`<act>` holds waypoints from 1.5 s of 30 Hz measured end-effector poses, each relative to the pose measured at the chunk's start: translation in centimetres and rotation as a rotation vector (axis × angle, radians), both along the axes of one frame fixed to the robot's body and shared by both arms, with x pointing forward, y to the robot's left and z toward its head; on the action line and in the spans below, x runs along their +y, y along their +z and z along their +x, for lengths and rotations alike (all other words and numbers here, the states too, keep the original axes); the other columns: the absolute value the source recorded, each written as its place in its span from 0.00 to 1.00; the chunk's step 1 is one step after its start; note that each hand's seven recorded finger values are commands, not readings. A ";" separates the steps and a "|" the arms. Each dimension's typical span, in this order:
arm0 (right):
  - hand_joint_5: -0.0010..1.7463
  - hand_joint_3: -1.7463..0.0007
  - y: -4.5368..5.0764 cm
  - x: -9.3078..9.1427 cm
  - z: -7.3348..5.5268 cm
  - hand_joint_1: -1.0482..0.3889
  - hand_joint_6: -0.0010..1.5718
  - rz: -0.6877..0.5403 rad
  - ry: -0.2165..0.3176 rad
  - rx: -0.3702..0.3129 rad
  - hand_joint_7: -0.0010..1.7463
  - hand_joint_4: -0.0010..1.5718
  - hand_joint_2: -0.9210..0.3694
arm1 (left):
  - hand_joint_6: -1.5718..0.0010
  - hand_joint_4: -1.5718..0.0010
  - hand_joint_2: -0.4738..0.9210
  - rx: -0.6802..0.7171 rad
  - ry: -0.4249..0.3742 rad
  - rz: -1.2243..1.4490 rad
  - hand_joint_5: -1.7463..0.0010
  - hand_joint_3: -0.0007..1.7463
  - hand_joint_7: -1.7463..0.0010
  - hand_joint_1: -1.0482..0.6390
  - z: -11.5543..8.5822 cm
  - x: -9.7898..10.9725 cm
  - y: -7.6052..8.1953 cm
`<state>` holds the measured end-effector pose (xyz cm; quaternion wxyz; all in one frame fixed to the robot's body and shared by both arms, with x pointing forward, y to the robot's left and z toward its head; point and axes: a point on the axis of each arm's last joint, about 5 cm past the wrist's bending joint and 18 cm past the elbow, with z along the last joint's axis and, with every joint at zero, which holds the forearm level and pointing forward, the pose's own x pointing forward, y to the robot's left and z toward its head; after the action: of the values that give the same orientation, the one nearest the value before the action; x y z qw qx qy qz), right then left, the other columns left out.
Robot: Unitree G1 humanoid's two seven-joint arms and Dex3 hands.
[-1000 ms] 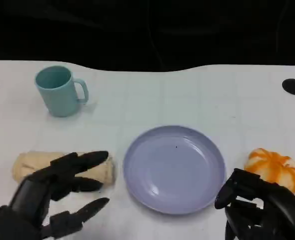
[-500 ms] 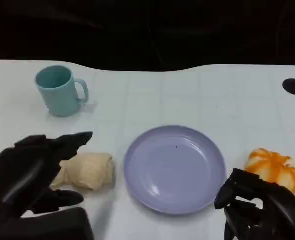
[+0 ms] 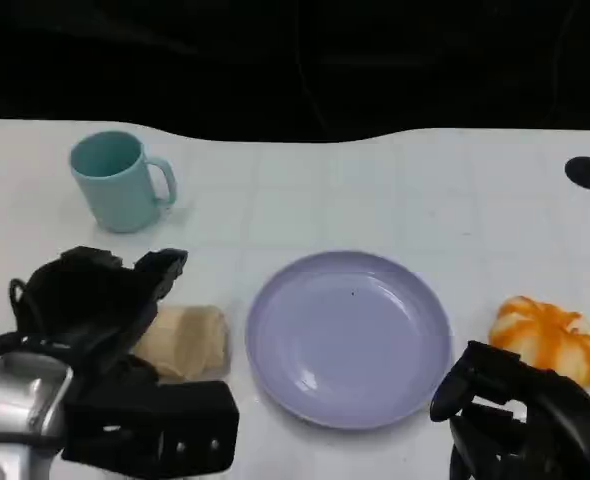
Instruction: Grasp the towel on the left side of the plate with the left hand and place it into the plate.
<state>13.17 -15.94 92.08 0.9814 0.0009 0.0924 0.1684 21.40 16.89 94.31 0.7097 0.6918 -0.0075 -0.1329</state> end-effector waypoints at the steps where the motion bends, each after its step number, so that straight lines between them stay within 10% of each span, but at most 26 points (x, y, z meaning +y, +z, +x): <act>1: 1.00 0.41 0.02 0.0 0.0 0.68 0.33 0.000 -0.001 -0.001 0.91 0.43 0.17 | 0.82 0.77 0.95 0.013 -0.001 0.008 0.92 0.00 0.99 0.26 0.3 -0.1 -0.1; 22: 1.00 0.41 0.23 0.2 -0.1 0.66 0.34 0.008 -0.002 -0.009 0.90 0.43 0.18 | 0.76 0.57 1.00 0.269 0.053 0.087 0.93 0.03 0.99 0.40 4.8 -0.9 -4.8; 26: 1.00 0.41 0.16 0.1 0.0 0.67 0.35 0.007 -0.003 -0.006 0.90 0.44 0.18 | 0.50 0.41 1.00 0.222 0.028 0.049 0.80 0.17 0.94 0.48 5.2 -0.5 -6.0; 29: 1.00 0.41 0.15 0.1 0.0 0.67 0.34 0.007 -0.004 -0.006 0.90 0.44 0.18 | 0.27 0.48 1.00 0.148 -0.006 -0.014 0.28 0.13 0.94 0.47 5.2 0.2 -7.0; 32: 1.00 0.41 0.16 0.1 0.0 0.67 0.34 0.005 -0.006 -0.007 0.90 0.43 0.18 | 0.46 0.49 1.00 0.055 -0.025 -0.072 0.03 0.11 0.36 0.48 4.8 0.8 -7.9; 34: 1.00 0.41 0.17 0.1 0.1 0.67 0.34 0.005 -0.006 -0.009 0.90 0.43 0.18 | 0.51 0.45 1.00 -0.005 -0.018 -0.096 0.01 0.13 0.20 0.50 4.5 1.1 -8.5; 45: 1.00 0.41 0.13 0.1 0.1 0.68 0.34 0.005 -0.006 -0.007 0.91 0.43 0.17 | 0.60 0.46 0.83 -0.182 0.007 -0.165 0.00 0.37 0.01 0.51 3.3 1.6 -10.0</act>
<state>13.28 -15.82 92.22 0.9821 0.0029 0.0887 0.1659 24.68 18.45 84.33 0.7610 0.6403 -0.0804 -0.0657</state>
